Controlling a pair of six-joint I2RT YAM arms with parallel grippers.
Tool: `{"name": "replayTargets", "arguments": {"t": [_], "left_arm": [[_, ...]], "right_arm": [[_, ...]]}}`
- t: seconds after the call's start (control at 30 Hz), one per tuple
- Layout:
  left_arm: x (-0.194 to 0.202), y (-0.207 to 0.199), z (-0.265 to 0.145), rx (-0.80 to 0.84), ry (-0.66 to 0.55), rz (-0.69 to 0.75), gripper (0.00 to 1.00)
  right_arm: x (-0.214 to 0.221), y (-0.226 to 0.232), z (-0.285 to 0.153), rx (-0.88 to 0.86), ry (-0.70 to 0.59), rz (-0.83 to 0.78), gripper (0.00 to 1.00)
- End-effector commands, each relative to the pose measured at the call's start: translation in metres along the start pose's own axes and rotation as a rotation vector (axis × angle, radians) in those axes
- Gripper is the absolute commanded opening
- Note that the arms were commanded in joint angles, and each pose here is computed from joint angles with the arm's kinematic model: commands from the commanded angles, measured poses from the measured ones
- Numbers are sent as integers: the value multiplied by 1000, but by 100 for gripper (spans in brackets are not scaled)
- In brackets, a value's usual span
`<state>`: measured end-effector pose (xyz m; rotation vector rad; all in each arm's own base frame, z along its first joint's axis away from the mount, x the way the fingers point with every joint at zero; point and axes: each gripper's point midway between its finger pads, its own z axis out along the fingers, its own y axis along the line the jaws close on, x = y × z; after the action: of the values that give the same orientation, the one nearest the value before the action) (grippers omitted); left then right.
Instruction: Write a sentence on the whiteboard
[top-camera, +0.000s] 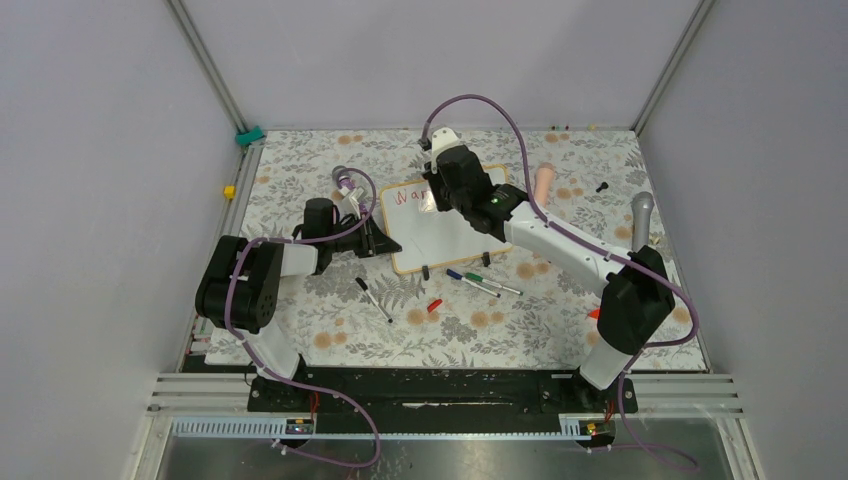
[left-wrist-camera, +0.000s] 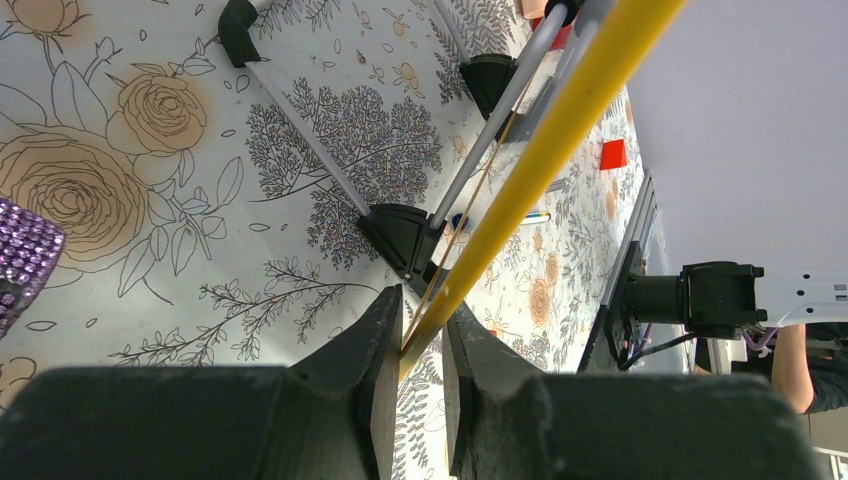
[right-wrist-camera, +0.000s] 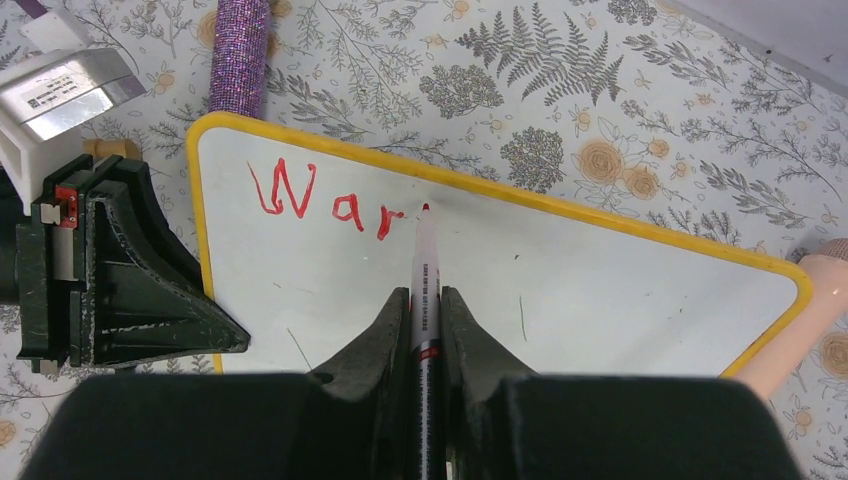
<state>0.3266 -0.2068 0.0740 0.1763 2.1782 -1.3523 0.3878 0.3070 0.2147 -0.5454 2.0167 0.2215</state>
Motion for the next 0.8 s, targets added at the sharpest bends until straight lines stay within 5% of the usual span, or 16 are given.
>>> {"name": "replayTargets", "arguments": {"t": [0.0,0.77], "left_arm": [[-10,6,0,-36,-40,12,0],[-9,7,0,-37,-40,11,0]], "right_arm": [[-8,-9,0,28,-23,6,0],[4,-6,9,19,14,8,0]]}}
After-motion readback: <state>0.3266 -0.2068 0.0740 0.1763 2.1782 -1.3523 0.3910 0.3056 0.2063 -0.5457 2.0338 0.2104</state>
